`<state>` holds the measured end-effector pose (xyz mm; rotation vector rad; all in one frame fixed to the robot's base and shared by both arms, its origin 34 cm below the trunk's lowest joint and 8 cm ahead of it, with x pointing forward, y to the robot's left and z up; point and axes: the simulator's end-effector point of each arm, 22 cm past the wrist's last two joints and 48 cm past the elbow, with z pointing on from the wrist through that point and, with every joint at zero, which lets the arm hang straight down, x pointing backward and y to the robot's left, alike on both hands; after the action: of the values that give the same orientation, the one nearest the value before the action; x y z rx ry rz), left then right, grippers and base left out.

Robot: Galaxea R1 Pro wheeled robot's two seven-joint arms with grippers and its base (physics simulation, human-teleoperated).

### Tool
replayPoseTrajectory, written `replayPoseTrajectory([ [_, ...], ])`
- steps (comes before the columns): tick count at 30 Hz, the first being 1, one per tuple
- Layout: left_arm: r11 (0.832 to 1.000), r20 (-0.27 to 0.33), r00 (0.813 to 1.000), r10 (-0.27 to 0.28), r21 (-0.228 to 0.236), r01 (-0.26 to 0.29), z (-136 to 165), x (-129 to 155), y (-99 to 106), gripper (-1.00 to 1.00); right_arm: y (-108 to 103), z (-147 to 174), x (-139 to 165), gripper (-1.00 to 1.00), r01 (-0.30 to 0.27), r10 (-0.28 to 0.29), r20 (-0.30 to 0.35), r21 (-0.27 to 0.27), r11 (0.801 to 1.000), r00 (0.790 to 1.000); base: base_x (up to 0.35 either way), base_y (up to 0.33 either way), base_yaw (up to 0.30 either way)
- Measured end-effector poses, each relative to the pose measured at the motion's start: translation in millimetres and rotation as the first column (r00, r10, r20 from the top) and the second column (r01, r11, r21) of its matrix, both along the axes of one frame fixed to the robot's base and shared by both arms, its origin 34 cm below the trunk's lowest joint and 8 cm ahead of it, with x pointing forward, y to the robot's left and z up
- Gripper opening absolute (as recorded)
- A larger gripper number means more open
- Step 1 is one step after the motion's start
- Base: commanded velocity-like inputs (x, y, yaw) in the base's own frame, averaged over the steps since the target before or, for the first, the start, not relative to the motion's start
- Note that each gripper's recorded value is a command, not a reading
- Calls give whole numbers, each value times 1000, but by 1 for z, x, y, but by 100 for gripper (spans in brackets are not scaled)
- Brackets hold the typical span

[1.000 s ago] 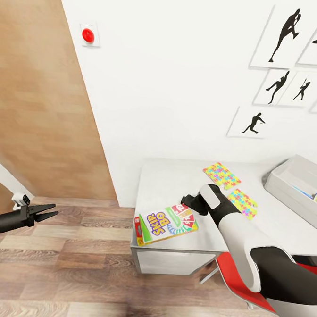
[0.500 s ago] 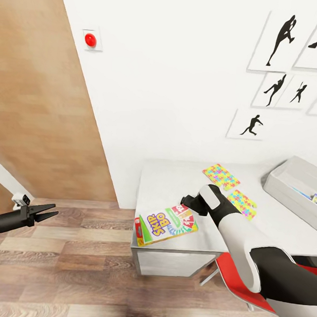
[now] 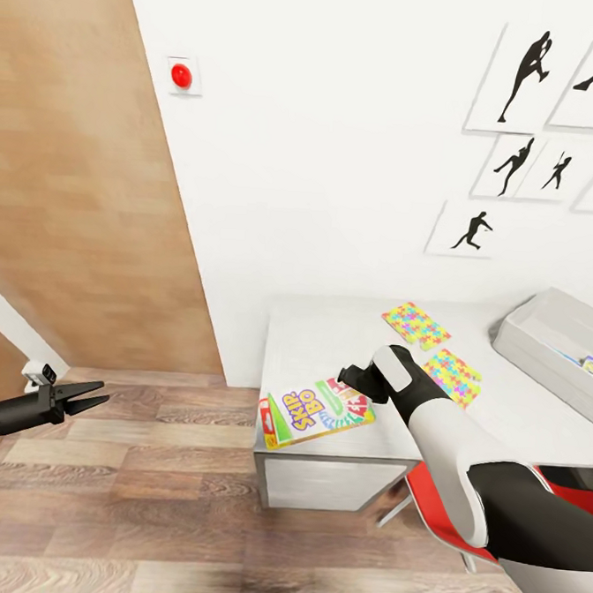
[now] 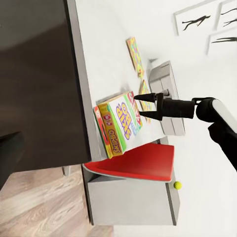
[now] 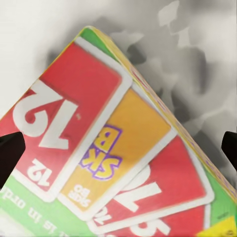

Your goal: Put all the toys in the child's room - the three board games (two on the bed and one on the table), the two jigsaw puzzles on the table, and the tennis ball on the table - inside the toy box on the table in the child's room.

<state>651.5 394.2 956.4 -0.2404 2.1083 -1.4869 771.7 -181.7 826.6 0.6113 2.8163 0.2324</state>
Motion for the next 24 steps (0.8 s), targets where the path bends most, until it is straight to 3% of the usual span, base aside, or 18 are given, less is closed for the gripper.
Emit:
replayPoseTrajectory([
  [24, 1000, 0, 1000, -1, 0, 1, 0, 0, 0, 100, 0, 0, 0, 100, -1, 1, 0, -1, 1000, 1000, -4, 55, 0],
])
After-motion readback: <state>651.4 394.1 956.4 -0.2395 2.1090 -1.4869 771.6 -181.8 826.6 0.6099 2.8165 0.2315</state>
